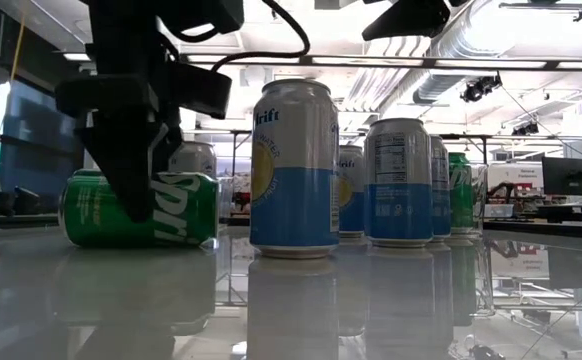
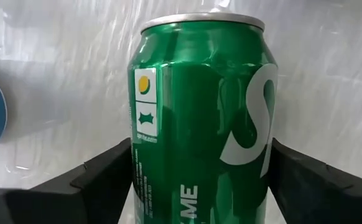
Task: Sort soda cans
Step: Put the green soda can into the top right transparent bin
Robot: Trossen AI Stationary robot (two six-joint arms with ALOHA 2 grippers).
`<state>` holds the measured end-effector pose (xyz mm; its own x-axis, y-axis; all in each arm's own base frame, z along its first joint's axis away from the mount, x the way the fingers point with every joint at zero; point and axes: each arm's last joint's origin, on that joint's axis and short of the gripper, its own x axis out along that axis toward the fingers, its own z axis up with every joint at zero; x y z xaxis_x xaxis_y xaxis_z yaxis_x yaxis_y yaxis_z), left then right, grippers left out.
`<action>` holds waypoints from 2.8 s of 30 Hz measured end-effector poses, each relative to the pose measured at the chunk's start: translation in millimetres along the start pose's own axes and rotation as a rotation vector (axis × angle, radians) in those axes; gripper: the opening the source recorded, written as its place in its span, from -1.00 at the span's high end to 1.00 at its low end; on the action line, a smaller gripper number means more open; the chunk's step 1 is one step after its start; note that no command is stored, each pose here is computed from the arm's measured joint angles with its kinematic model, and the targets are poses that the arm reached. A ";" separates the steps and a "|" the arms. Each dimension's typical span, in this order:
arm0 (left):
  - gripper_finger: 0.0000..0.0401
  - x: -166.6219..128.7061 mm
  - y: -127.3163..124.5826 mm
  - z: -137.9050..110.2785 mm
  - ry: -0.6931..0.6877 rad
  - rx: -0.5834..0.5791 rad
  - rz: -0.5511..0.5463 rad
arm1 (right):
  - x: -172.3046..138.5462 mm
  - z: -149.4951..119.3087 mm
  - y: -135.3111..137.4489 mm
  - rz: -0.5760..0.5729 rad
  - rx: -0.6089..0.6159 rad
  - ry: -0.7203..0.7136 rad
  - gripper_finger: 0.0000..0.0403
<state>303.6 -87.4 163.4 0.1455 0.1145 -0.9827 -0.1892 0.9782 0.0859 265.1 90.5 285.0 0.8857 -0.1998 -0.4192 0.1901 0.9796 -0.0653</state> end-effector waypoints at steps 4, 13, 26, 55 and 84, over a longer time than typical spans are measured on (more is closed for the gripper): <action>-0.52 1.0 -0.6 -3.1 -0.005 0.008 0.015 | -2.2 -2.4 3.3 0.005 -0.017 0.014 -0.72; -0.43 -5.8 4.7 -50.9 -0.252 -0.180 -0.031 | -10.3 -6.0 14.2 -0.027 -0.039 0.003 -0.72; -0.43 -53.0 4.0 -88.6 -0.998 -0.227 0.000 | 39.7 2.7 19.3 0.139 -0.034 -0.141 -0.72; -0.46 -45.0 -15.5 -55.7 -1.388 -0.187 0.080 | 113.4 1.5 -13.4 0.285 0.115 -0.360 -0.72; -0.55 -50.3 -14.4 -32.5 -1.290 -0.138 0.068 | 115.5 -2.6 -14.5 0.308 0.085 -0.315 -0.43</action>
<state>267.4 -112.9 206.2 0.9411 0.3214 -0.1049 -0.3194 0.9469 0.0355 363.6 53.3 235.2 0.9897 0.0907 -0.1106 -0.0798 0.9918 0.0995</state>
